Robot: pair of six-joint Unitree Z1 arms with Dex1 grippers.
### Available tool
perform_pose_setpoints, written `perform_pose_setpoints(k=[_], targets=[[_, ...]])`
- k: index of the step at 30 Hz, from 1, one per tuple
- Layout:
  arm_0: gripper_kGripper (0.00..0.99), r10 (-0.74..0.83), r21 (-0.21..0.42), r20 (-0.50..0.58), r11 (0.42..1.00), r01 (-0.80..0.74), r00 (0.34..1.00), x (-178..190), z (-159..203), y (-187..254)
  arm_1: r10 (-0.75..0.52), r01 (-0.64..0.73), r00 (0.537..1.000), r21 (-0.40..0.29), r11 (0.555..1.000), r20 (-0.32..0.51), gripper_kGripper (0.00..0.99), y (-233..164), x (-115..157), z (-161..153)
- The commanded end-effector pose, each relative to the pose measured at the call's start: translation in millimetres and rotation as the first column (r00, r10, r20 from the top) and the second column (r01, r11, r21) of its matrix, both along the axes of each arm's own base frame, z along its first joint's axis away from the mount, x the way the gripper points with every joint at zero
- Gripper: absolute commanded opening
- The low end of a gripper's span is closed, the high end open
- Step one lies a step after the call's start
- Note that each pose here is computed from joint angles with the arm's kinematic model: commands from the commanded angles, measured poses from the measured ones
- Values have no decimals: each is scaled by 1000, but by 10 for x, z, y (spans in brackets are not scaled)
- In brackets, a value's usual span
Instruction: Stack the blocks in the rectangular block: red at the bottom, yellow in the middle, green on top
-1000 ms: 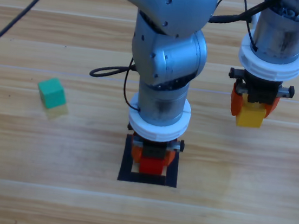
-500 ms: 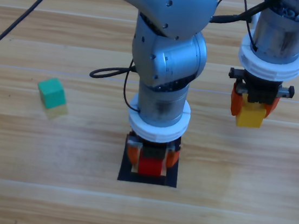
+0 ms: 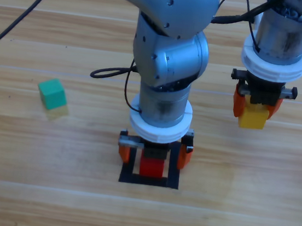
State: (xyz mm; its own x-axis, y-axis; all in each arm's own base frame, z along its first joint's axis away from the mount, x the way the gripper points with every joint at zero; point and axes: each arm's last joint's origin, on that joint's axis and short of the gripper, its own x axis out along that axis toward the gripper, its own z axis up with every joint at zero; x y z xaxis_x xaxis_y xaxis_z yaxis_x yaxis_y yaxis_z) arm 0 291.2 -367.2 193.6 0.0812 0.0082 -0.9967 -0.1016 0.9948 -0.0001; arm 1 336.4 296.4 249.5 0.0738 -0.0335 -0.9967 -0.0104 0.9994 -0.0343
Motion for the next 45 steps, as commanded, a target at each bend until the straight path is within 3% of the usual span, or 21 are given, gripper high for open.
perform_pose_setpoints(k=[1, 7, 14, 19, 23, 27, 35, 45], targets=[[990, 9, -32, 64, 999, -7, 998, 28, 594, 66, 15, -15, 999, -8, 1000, 29, 0, 27, -92, 33], [990, 11, -63, 125, 998, -3, 992, -32, 1180, 174, 12, -11, 999, -5, 1000, 48, 0, 7, -105, 101], [990, 18, 15, 87, 1000, -19, 996, -170, 1110, 404, 29, -32, 997, 42, 999, 74, 0, 142, -295, 281], [990, 33, 42, 126, 998, -39, 991, -267, 1434, 1036, 62, -66, 997, 92, 994, 54, 0, 382, -514, 321], [990, 10, 24, 201, 1000, -15, 979, -474, 1699, 1624, 89, -95, 994, 105, 990, 59, 0, 543, -656, 342], [990, -33, 26, 246, 999, 28, 969, -608, 1728, 2083, 103, -109, 993, 110, 988, 53, 0, 741, -702, 257], [990, -123, 40, 220, 992, 117, 968, -662, 1562, 2134, 113, -114, 993, 81, 990, 9, 0, 1302, -641, 3], [990, -109, 15, 185, 994, 108, 977, -682, 1433, 2266, 94, -94, 996, 84, 992, 7, 0, 1408, -641, -99]])
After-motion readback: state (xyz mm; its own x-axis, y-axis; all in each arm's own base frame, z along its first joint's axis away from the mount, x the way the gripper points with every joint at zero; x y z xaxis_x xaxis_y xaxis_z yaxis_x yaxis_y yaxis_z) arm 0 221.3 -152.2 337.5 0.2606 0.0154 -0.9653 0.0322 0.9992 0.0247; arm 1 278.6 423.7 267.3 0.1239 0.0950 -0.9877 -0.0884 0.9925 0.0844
